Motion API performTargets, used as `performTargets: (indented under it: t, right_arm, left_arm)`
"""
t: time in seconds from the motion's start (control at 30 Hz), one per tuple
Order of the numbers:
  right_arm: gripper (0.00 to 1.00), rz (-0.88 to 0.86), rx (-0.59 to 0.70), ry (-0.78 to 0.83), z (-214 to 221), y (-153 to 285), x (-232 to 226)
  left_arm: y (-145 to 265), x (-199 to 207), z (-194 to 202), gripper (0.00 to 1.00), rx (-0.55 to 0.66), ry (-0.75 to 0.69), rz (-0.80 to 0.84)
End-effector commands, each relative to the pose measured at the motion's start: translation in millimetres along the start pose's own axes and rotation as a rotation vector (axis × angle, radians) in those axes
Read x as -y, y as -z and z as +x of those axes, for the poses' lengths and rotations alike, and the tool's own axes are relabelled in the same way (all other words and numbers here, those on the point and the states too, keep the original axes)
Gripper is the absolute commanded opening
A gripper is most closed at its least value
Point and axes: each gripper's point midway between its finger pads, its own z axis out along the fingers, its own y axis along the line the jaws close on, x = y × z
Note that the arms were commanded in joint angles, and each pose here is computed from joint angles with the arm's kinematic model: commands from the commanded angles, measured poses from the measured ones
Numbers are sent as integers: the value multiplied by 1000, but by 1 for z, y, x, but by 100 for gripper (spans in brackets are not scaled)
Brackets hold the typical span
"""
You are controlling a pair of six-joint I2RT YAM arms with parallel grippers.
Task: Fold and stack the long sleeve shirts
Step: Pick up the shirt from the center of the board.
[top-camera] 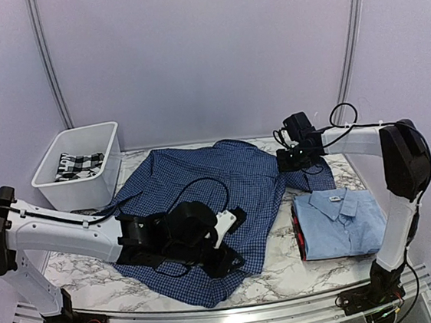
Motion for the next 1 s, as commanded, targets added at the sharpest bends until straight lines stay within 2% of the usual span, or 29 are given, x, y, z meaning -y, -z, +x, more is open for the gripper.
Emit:
performTargets:
  t: [0.0,0.1,0.33,0.47,0.63,0.97]
  right_arm:
    - [0,-10,20,16,-6,-3,-5]
    - [0,-16,18,19,-6,-5,-6]
    - [0,-27,20,25,-7,-5,-9]
    - [0,-31,22,24,-8,-5,-10]
    - [0,-37,26,22,-8,-5,-11]
    - [0,-42,27,18,-8,-5,-12]
  left_arm:
    - [-16,0,-7,46,-53,-87,-119]
    - [-31,7,-10,46,-83,-134,-169]
    - [-65,-1,-14,46,-146,-120,-271]
    - [-77,-4,-10,51,-182,-140,-359]
    - [-85,-11,0,55,-236,-188,-487]
    - [-94,-9,6,56,-271,-231,-546]
